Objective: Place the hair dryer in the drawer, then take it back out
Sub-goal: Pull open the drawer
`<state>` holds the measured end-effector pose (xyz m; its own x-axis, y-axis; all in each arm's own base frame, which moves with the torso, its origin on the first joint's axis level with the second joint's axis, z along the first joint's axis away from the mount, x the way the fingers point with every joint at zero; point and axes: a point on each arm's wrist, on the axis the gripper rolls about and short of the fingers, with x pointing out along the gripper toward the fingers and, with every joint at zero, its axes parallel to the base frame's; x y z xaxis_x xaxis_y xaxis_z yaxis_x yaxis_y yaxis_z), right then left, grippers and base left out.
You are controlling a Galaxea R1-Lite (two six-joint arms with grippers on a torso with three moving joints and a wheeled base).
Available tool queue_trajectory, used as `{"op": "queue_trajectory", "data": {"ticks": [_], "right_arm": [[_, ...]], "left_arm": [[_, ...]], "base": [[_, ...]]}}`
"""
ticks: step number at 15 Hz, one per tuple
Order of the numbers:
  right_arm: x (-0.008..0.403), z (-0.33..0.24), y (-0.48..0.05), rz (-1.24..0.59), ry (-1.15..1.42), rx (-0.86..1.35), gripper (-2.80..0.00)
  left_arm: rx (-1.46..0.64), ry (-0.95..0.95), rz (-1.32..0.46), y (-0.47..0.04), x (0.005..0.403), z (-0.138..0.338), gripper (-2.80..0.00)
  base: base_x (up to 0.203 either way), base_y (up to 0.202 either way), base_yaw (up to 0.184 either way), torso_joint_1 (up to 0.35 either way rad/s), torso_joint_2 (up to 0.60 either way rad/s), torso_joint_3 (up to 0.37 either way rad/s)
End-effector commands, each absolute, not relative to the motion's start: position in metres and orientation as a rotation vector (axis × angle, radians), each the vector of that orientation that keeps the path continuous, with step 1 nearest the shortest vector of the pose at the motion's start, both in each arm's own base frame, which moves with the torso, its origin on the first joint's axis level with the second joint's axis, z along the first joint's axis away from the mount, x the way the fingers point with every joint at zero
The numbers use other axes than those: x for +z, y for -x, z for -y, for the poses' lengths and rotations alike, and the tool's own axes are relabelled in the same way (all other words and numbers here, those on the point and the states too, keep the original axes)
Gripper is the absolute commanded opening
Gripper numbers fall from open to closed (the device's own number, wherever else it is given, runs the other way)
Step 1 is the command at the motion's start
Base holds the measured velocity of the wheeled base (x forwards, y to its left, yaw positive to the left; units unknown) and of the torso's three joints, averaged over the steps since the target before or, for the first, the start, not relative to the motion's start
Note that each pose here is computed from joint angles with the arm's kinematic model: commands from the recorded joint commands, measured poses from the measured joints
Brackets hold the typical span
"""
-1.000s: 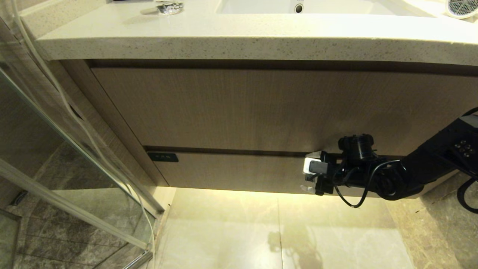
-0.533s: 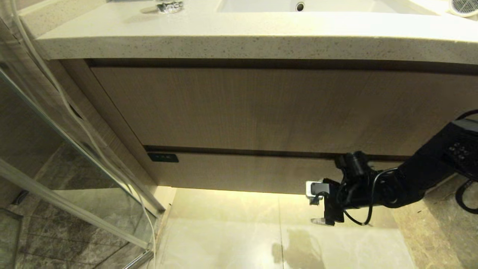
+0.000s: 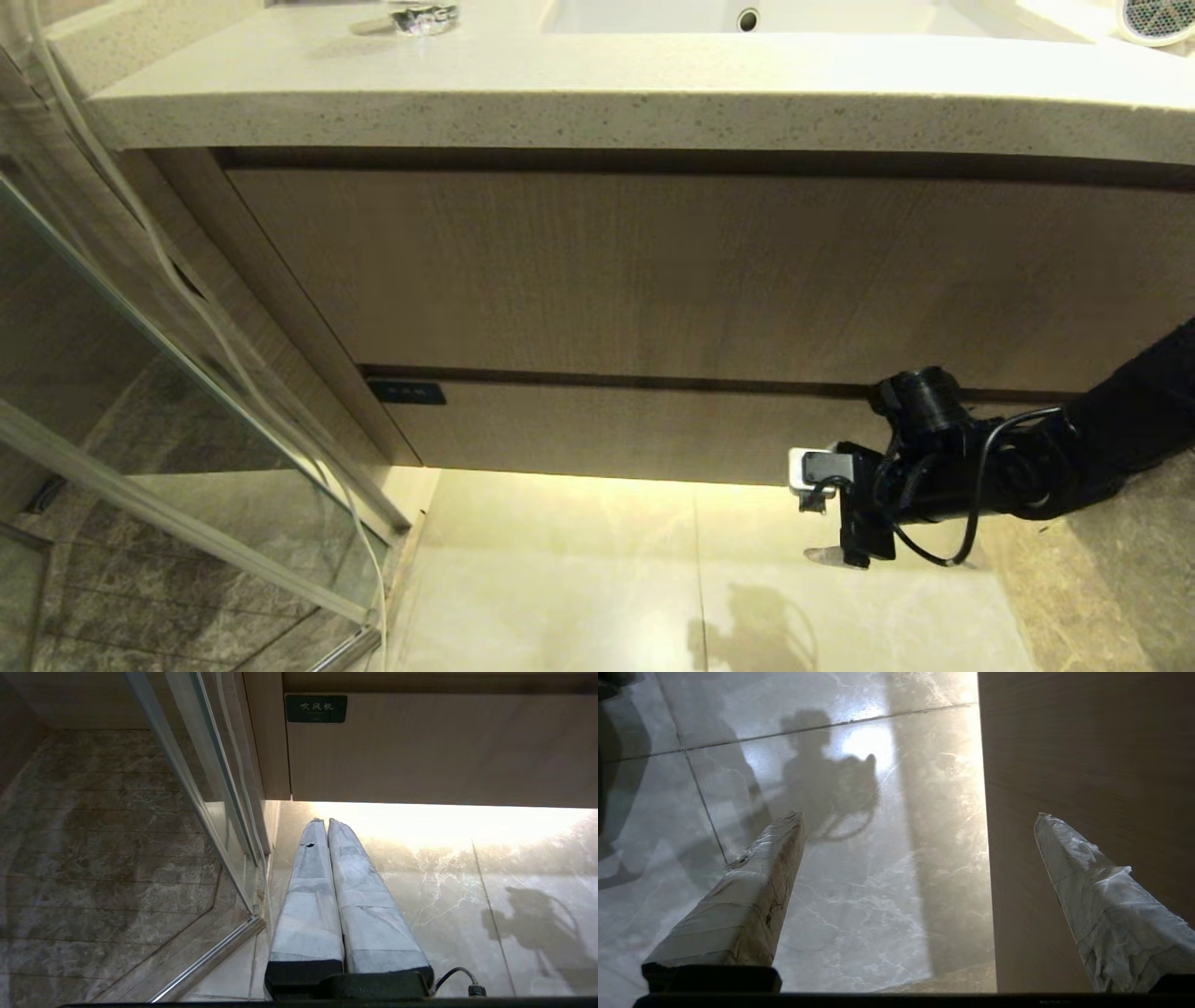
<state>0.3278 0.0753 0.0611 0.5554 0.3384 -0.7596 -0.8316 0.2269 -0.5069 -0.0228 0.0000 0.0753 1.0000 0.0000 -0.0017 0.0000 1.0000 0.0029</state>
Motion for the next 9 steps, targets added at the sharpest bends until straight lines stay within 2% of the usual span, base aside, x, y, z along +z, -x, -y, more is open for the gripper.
{"op": "queue_trajectory", "data": {"ticks": [1,3,9], "right_arm": [[0.077,-0.073,-0.321,-0.486,1.043,0.814,0.00],[0.083,-0.075,-0.319,-0.419,1.033,0.772,0.00],[0.092,-0.075,-0.301,-0.400,1.016,0.779,0.00]], "left_arm": [[0.000,-0.003,-0.002,0.023,0.075,0.000,-2.80],[0.000,-0.003,-0.002,0.023,0.075,0.000,-2.80],[0.000,-0.003,-0.002,0.023,0.075,0.000,-2.80]], "base": [[0.000,0.000,0.000,0.000,0.00,0.000],[0.000,0.000,0.000,0.000,0.00,0.000],[0.000,0.000,0.000,0.000,0.00,0.000]]}}
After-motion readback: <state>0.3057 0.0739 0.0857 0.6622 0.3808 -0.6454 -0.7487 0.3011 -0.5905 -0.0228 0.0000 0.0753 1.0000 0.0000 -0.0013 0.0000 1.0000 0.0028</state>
